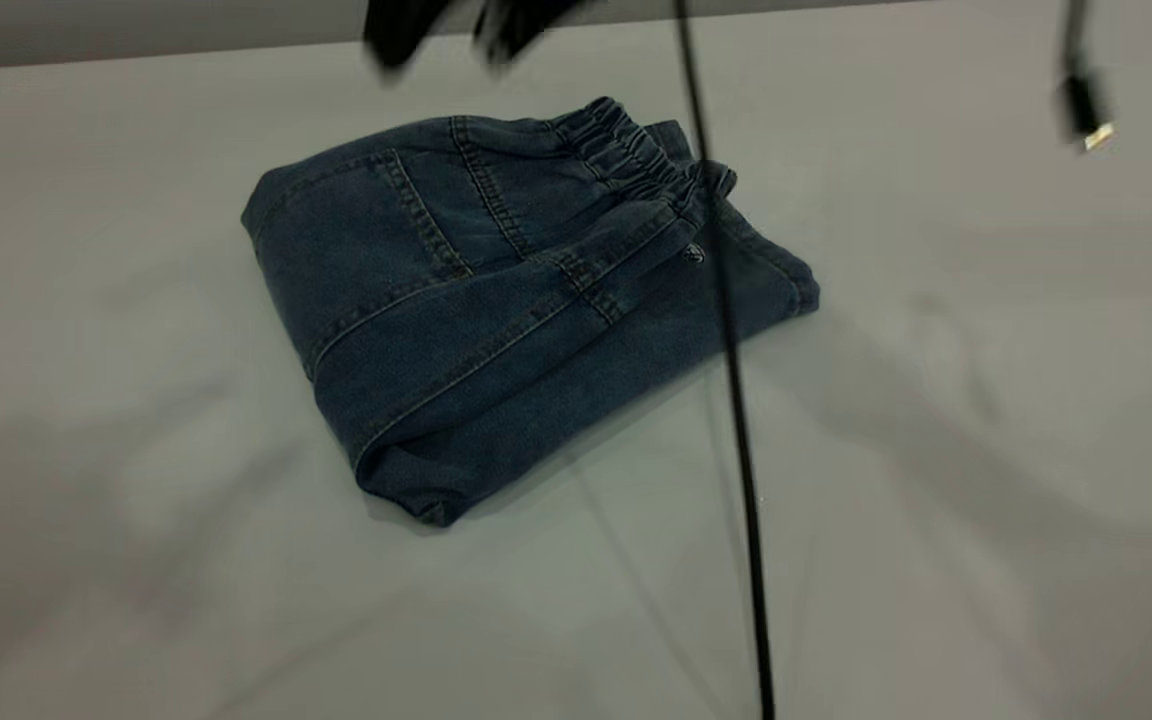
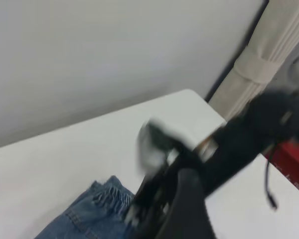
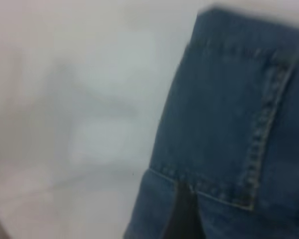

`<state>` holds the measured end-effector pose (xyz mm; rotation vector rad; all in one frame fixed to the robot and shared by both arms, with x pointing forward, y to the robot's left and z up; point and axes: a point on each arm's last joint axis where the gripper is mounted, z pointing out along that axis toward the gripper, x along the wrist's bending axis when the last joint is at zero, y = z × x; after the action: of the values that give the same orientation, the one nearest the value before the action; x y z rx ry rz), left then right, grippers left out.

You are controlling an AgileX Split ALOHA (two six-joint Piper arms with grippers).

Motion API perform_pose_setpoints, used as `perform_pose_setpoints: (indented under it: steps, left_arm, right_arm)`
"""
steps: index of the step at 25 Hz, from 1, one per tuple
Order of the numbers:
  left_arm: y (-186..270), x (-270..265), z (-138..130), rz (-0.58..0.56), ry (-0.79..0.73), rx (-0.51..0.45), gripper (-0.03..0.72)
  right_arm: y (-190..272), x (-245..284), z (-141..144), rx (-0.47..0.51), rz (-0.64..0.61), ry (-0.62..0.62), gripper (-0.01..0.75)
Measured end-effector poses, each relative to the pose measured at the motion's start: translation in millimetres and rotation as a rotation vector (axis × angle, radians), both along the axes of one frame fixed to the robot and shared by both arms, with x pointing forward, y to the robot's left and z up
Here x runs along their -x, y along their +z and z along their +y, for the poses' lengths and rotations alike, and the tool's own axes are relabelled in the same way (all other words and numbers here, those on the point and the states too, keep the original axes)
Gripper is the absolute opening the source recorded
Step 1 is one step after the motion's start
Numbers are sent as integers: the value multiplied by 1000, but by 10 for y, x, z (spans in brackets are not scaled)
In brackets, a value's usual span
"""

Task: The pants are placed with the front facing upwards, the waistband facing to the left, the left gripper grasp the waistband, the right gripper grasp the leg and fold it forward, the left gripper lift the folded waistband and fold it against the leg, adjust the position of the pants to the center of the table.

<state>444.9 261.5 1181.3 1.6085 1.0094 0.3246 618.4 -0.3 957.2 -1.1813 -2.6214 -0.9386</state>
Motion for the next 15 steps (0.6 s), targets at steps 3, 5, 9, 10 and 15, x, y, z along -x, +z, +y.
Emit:
perform_pose_setpoints:
  steps: [3, 5, 9, 10, 15]
  left_arm:
    - [-10, -28, 14, -2, 18, -2, 500]
    - [-5, -33, 18, -6, 26, 1, 491]
    - [-6, -33, 18, -6, 25, 1, 486]
    - [-6, -33, 18, -6, 25, 1, 486]
    - [-5, -33, 18, -6, 26, 1, 486]
  right_arm:
    - [-265, 150, 216, 116, -18, 29, 494]
    - [-377, 254, 335, 192, -44, 38, 494]
    - [-504, 323, 455, 307, -127, 4, 494]
    - [-526, 299, 459, 326, -144, -9, 494]
    - [-641, 169, 464, 390, -198, -21, 494]
